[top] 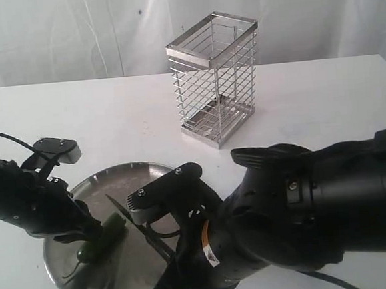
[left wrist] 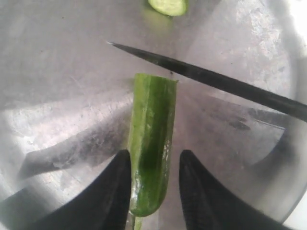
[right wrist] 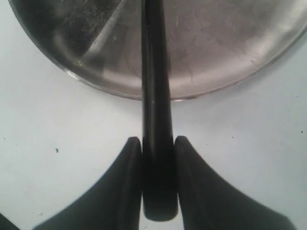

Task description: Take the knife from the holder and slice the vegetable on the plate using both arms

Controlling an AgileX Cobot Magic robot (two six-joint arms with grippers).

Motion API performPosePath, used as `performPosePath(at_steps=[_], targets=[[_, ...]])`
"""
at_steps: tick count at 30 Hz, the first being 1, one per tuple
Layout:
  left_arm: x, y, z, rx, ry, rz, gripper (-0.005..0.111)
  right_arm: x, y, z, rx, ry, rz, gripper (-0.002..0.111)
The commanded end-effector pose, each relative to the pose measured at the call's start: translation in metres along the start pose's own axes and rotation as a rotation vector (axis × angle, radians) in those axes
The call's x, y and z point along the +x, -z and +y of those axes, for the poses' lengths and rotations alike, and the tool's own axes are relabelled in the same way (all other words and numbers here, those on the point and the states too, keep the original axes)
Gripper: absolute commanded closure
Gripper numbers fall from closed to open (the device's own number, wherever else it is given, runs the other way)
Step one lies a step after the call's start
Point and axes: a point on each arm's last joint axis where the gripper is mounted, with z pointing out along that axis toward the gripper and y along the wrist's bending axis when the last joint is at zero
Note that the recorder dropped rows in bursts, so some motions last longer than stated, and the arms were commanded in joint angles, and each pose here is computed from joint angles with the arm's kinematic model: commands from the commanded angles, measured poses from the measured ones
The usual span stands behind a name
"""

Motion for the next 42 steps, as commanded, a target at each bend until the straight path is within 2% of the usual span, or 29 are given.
performPosePath(at_steps=[1, 30, 39, 41, 42], targets=[[-0.002, 0.005, -0.004, 0.003, 0.004, -0.023, 0.068, 0.001, 0.003, 0.009, -0.023, 0.019, -0.021, 0.108], [-0.004, 0.013, -0.006, -0.004, -0.009, -0.055, 0.068, 0.004, -0.026, 0.008, 0.040, 0.068, 0.010, 0.108], [-0.012, 0.014, -0.004, -0.031, 0.073, -0.145, 0.068, 0.003, -0.026, 0.008, 0.036, 0.068, 0.004, 0.108], [-0.013, 0.014, -0.003, -0.033, 0.079, -0.152, 0.072, 0.003, -0.026, 0.008, 0.036, 0.068, 0.004, 0.108], [-0.013, 0.014, -0.003, -0.038, 0.070, -0.156, 0.079, 0.003, -0.026, 0.008, 0.036, 0.068, 0.004, 0.108]])
